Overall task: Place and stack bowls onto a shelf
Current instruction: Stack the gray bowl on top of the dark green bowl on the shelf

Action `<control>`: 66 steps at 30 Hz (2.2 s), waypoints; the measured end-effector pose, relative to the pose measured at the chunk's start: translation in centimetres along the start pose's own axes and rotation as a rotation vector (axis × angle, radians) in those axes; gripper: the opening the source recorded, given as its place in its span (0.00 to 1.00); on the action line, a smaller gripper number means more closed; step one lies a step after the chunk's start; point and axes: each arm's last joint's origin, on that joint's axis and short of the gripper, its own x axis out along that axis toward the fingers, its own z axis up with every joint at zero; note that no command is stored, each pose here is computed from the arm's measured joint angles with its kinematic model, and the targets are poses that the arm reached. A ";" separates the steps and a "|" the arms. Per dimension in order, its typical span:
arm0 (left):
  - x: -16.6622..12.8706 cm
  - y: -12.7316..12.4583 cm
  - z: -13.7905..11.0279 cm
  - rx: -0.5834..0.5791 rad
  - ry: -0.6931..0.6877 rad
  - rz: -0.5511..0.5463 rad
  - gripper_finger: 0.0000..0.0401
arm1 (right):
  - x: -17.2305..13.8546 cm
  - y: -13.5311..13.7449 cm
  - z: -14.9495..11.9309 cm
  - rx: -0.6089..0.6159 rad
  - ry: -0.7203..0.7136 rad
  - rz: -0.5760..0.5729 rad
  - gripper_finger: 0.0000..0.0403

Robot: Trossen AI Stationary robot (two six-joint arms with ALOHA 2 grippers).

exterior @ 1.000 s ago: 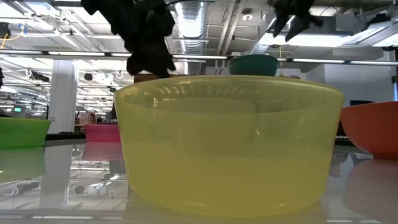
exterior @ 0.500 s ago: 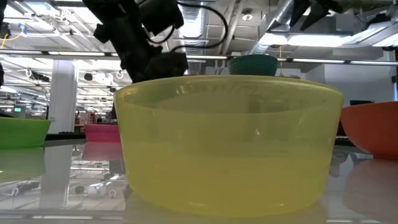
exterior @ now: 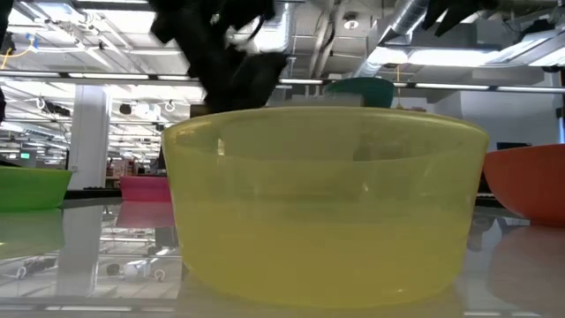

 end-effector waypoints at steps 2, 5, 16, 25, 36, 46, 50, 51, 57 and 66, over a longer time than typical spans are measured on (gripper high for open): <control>-1.4 -1.3 2.2 0.065 -0.043 -0.005 0.00 | -0.8 -0.2 -0.5 0.016 -0.003 0.027 0.51; -4.1 -2.4 6.3 0.144 -0.130 0.015 0.00 | -2.0 -0.7 -1.3 0.039 -0.002 0.058 0.48; -15.2 2.8 19.8 0.041 -0.561 0.192 0.00 | -3.7 -2.2 -2.4 0.139 -0.059 0.026 0.42; -17.1 9.1 23.7 -0.092 -0.727 0.177 0.00 | -3.4 -2.0 -2.1 0.188 -0.076 -0.007 0.42; -11.2 11.4 26.4 -0.063 -0.629 0.061 0.00 | -2.5 -2.1 -1.3 0.242 -0.108 -0.091 0.42; -7.9 10.6 27.6 -0.002 -0.605 0.032 0.00 | -2.2 -2.4 -1.2 0.269 -0.097 -0.129 0.42; -7.8 9.9 27.3 0.059 -0.586 0.072 0.00 | -2.2 -2.4 -1.2 0.269 -0.097 -0.131 0.42; -7.7 9.8 27.2 0.074 -0.576 0.086 0.00 | -2.2 -2.4 -1.2 0.269 -0.097 -0.131 0.42; -7.0 9.6 26.9 0.123 -0.538 0.091 0.05 | -2.2 -2.4 -1.2 0.270 -0.100 -0.133 0.42; -5.8 9.9 26.8 0.103 -0.516 0.091 0.24 | -2.2 -2.4 -1.2 0.273 -0.102 -0.133 0.42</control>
